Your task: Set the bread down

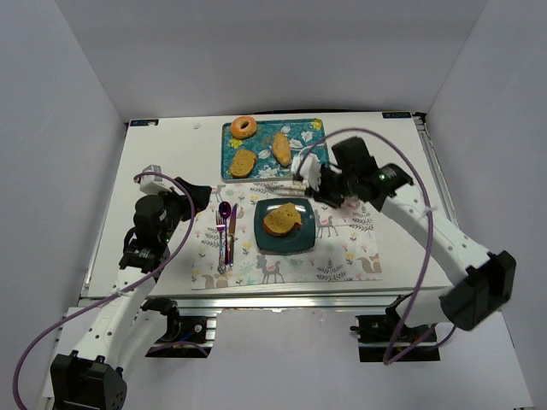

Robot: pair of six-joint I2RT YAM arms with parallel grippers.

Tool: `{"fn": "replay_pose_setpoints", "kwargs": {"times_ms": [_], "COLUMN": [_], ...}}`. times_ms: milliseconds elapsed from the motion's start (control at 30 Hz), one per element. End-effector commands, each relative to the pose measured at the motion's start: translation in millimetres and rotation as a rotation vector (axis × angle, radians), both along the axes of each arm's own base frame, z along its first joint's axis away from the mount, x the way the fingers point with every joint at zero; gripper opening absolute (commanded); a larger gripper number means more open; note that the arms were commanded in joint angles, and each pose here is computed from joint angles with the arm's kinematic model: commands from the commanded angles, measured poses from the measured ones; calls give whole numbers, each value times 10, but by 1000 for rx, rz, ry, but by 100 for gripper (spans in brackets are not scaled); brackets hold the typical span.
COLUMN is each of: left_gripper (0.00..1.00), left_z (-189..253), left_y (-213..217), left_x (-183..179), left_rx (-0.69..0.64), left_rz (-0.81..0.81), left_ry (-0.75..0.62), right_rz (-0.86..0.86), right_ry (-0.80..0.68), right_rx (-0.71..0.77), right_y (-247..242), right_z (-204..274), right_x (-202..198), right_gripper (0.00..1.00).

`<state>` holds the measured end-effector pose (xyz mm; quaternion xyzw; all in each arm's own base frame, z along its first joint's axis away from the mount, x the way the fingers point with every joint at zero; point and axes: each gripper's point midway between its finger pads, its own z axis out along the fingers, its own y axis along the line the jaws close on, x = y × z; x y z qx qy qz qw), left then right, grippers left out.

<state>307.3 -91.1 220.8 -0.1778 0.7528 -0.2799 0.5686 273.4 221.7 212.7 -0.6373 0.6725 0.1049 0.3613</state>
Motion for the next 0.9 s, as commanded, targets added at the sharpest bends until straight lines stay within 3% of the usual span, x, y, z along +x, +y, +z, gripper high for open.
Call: {"fn": "replay_pose_setpoints", "kwargs": {"times_ms": [0, 133, 300, 667, 867], "left_gripper": [75, 75, 75, 75, 75], "left_z": [4, 6, 16, 41, 36], "left_y": [15, 26, 37, 73, 121], "left_x": [-6, -24, -45, -58, -20], "left_rx": [1, 2, -7, -7, -9], "left_rz": [2, 7, 15, 35, 69], "left_ry": [2, 3, 4, 16, 18], "right_rz": [-269, -450, -635, -833, -861], "right_ry": [-5, 109, 184, 376, 450], "right_rx": [246, 392, 452, 568, 592], "right_y": [197, 207, 235, 189, 135], "right_z": [498, 574, 336, -22, -164], "right_x": [647, 1154, 1611, 2054, 2088], "right_gripper": [33, 31, 34, 39, 43]}}
